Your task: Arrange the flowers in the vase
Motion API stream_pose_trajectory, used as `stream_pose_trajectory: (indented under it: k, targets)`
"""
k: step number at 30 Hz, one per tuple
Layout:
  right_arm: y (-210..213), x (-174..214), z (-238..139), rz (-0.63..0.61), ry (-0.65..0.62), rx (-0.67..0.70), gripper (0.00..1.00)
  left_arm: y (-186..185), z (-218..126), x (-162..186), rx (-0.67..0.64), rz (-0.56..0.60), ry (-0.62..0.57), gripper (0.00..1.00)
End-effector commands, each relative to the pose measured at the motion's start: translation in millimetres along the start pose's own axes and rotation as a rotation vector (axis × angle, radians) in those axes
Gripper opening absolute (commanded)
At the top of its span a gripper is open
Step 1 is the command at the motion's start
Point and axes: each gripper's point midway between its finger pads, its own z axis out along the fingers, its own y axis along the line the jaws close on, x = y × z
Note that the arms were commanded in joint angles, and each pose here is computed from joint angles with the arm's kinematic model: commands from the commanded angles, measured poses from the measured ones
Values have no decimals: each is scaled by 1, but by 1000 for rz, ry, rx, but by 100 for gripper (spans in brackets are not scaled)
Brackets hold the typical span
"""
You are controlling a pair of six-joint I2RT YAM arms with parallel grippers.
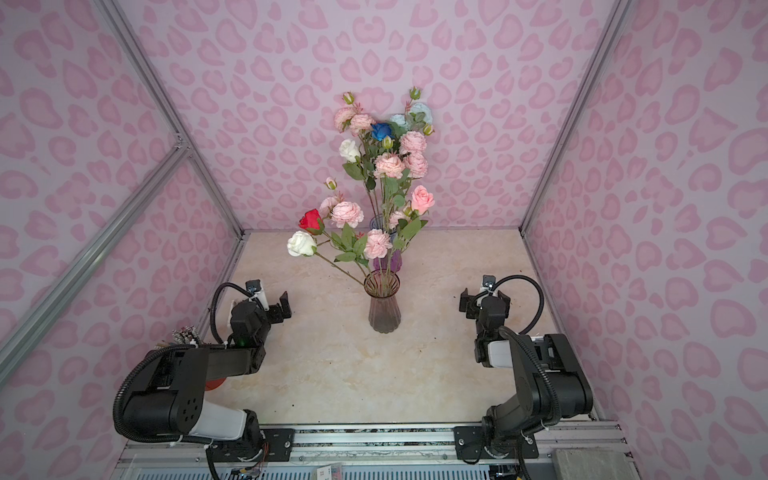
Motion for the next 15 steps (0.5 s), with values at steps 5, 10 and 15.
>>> stream_pose_trajectory:
  k: [5,10,15]
  targets:
    - [1,-1,0,5,-4,-6,100,-2,1,-15,8,-5,-53,98]
    - [1,-1,0,3,-4,-6,100,-2,1,-15,8,-4,-53,98]
    - [1,-2,0,4,-5,-5,100,-1,1,-15,8,-5,-54,98]
